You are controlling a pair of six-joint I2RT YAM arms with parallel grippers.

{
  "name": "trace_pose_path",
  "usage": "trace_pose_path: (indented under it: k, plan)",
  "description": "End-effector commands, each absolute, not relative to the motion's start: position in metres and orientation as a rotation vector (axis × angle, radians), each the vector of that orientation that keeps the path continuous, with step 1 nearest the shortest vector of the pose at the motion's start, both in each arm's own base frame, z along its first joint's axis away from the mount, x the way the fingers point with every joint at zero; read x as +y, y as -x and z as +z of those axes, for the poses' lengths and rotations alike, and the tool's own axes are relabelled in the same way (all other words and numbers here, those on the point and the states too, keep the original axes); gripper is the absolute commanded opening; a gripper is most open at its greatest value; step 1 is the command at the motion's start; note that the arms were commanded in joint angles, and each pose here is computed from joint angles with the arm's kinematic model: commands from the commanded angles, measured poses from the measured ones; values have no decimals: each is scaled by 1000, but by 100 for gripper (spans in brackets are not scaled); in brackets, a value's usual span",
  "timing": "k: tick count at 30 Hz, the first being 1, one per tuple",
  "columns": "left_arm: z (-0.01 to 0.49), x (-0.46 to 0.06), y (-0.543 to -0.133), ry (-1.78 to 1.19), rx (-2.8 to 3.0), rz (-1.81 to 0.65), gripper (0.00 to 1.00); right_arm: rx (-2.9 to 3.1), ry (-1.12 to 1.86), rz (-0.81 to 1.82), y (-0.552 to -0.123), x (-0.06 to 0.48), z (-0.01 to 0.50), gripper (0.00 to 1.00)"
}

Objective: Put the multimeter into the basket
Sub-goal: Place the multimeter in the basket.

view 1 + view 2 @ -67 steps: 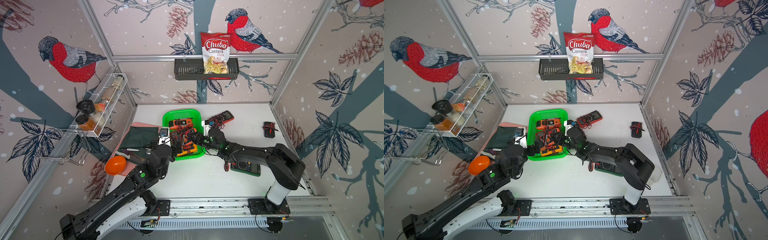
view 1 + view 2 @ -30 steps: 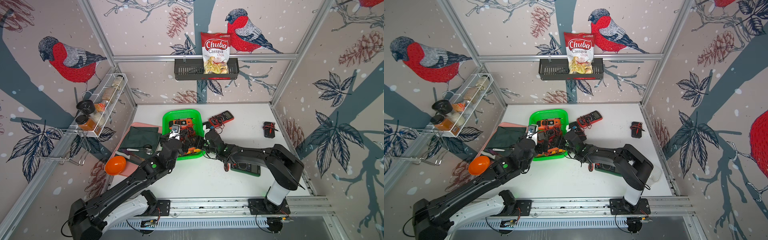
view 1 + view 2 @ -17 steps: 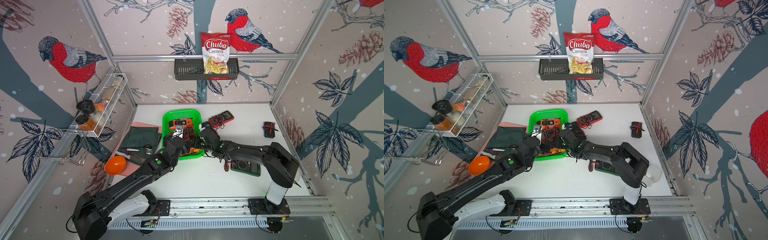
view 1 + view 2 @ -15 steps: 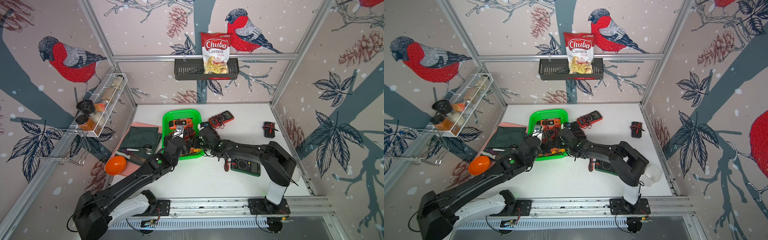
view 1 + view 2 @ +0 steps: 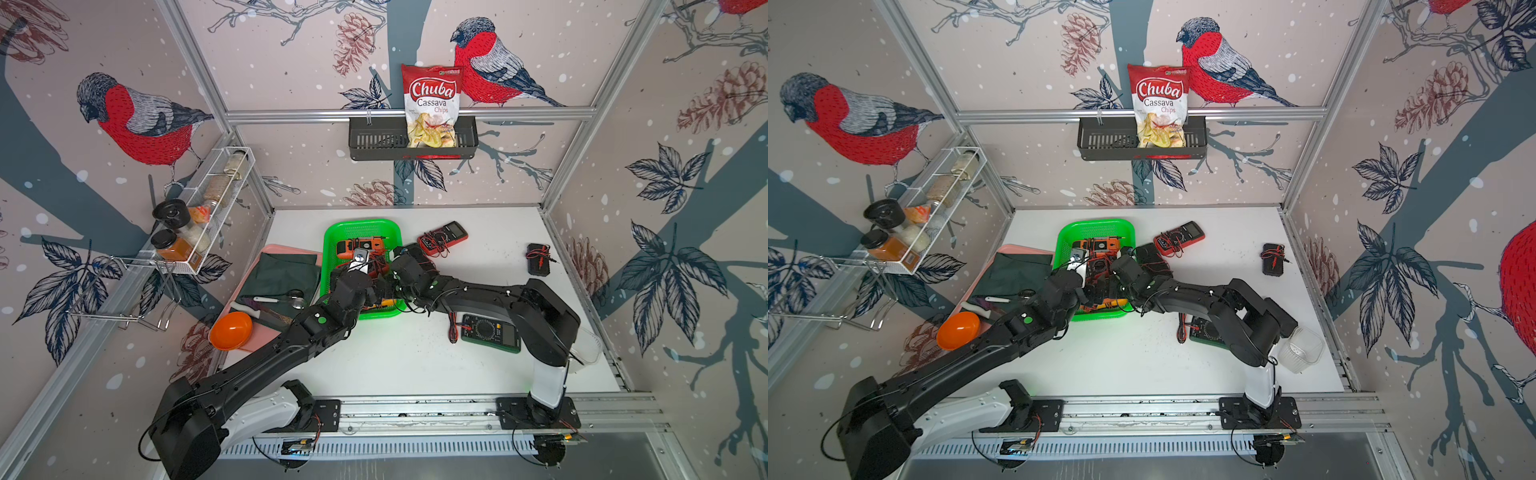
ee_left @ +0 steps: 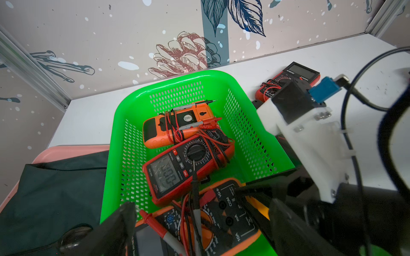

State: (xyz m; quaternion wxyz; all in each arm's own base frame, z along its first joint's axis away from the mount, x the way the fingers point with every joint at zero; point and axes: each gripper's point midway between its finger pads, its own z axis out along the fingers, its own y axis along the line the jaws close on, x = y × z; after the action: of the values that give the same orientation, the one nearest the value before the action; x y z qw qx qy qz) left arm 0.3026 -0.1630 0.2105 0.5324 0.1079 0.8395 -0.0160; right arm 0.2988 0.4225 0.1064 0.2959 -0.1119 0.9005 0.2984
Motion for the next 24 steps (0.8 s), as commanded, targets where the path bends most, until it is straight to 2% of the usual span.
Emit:
trace_pose_path:
  k: [1, 10, 14, 24]
  plan:
    - [224, -164, -307, -220, 1956, -67, 96, 2366, 333, 767, -296, 416, 126, 35]
    - [244, -172, -311, -217, 1907, -110, 97, 2262, 204, 718, -300, 363, 174, 49]
    - [250, -185, -313, -239, 1887, -182, 96, 2261, 49, 658, -299, 306, 169, 53]
    - [247, -262, -307, -514, 1827, -475, 98, 2245, -404, 395, -262, 133, 142, 75]
